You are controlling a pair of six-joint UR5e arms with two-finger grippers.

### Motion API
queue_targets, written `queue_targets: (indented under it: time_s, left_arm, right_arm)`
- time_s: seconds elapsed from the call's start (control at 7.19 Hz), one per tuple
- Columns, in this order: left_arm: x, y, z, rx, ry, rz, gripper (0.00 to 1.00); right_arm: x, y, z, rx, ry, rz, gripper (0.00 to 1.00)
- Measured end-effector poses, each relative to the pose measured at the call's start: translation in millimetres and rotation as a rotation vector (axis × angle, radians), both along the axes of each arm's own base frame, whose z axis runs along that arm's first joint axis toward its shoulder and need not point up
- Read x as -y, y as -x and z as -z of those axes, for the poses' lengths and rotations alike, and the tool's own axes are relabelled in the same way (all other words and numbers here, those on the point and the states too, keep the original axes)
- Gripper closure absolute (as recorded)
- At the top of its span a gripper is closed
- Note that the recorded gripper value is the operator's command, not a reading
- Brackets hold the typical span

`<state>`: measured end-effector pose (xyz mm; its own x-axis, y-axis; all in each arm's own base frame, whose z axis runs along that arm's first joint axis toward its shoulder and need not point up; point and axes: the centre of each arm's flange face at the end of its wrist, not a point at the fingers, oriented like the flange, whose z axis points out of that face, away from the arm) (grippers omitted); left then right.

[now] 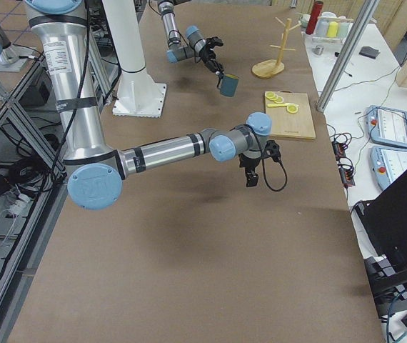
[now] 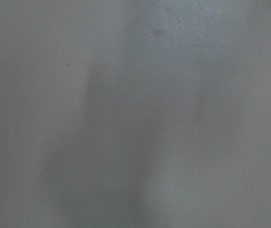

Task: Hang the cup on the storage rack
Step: 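Carry the blue mug with the left gripper up to the wooden mug tree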

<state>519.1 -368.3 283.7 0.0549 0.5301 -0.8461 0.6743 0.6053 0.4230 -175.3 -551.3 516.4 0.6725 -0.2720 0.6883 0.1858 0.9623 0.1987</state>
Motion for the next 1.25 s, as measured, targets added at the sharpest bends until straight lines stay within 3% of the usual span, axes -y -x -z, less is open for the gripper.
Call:
queue_targets:
  time_s: [0.28,0.56,0.84,1.25]
  left_arm:
    - [52.0,46.2,-8.8,-0.117,0.142,-0.076,1.00]
    - [110.0,108.3,-20.0,-0.222,0.322,-0.204,1.00]
    - [141.5,150.2,-29.4,-0.351,0.513,-0.257,1.00]
    - [171.8,192.7,-35.1,-0.581,0.737,-0.295,1.00]
  right_arm:
    - [0.0,-0.8,3.6,0.003,-0.009,-0.004,0.00]
    - [0.2,-1.1,6.7,0.008,-0.021,-0.007,0.00]
    - [1.0,-0.8,9.0,0.010,-0.029,-0.009,0.00]
    - [2.8,0.6,13.2,0.012,-0.038,-0.009,0.00]
